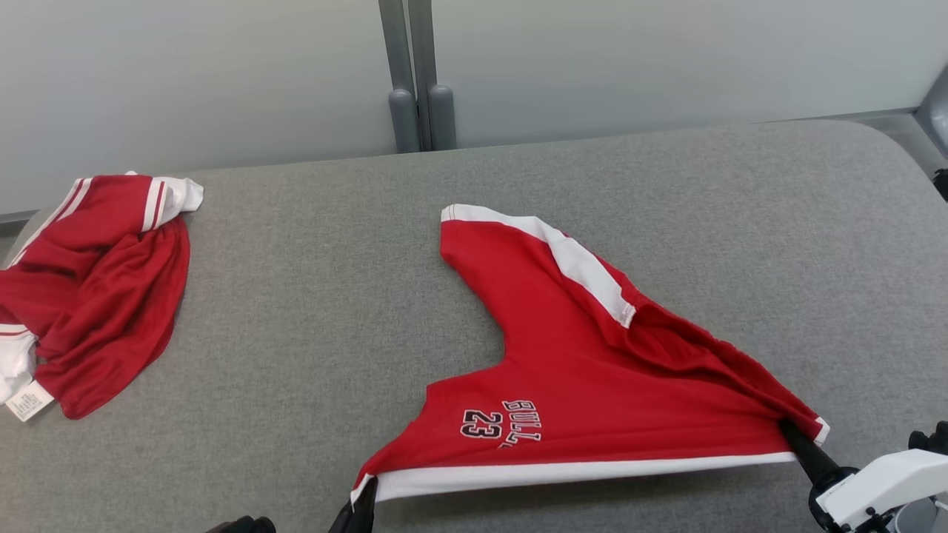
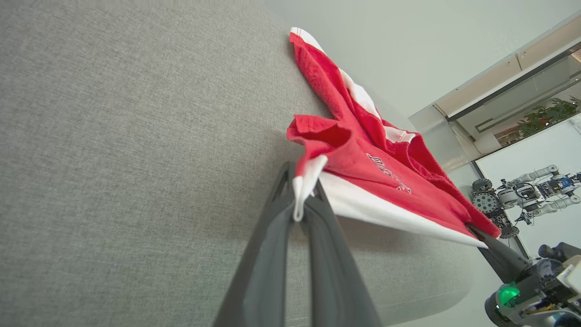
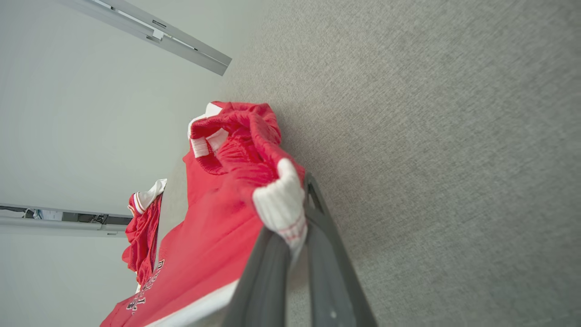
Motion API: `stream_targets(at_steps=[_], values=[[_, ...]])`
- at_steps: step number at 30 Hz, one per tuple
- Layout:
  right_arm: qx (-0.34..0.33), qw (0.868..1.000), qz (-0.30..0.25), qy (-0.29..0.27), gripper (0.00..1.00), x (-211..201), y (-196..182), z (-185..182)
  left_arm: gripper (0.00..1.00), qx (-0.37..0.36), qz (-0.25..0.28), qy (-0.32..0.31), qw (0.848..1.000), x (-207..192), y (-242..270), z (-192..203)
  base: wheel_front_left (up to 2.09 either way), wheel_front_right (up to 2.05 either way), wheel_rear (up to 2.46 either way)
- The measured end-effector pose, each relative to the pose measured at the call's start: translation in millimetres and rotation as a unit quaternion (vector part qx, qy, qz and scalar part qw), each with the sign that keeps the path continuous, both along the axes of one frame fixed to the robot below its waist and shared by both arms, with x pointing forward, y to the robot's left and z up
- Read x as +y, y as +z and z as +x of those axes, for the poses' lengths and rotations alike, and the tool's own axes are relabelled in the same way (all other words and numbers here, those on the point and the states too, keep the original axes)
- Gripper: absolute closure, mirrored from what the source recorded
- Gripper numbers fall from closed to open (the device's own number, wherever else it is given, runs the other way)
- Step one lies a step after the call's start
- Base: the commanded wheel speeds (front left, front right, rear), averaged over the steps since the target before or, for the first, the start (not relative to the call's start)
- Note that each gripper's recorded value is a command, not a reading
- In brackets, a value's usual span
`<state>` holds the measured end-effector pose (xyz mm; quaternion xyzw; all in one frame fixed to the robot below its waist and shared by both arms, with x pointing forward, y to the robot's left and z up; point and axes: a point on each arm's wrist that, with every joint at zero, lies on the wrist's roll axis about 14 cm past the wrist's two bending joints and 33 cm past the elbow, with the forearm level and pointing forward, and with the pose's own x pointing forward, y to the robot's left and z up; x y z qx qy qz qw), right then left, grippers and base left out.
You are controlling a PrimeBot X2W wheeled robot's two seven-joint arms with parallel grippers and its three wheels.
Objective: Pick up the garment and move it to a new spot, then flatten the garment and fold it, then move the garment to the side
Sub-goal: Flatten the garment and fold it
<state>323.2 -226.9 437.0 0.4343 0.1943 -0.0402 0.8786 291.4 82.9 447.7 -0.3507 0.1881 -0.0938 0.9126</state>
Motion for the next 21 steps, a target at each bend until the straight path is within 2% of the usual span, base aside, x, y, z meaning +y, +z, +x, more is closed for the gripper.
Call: stream_targets(at_steps=[13, 21], values=[[-0.013, 1.000, 0.008, 0.006, 1.00, 4, 8, -7, 1.00, -0.034, -0.028, 0.002, 0.999, -2, 32, -2, 0.00, 0.00, 0.00], [0.008, 1.000, 0.006, 0.001, 1.00, 6, -8, -11, 1.00, 0.010, -0.015, -0.015, 1.000, -6, 7, -7, 0.00, 0.00, 0.00]])
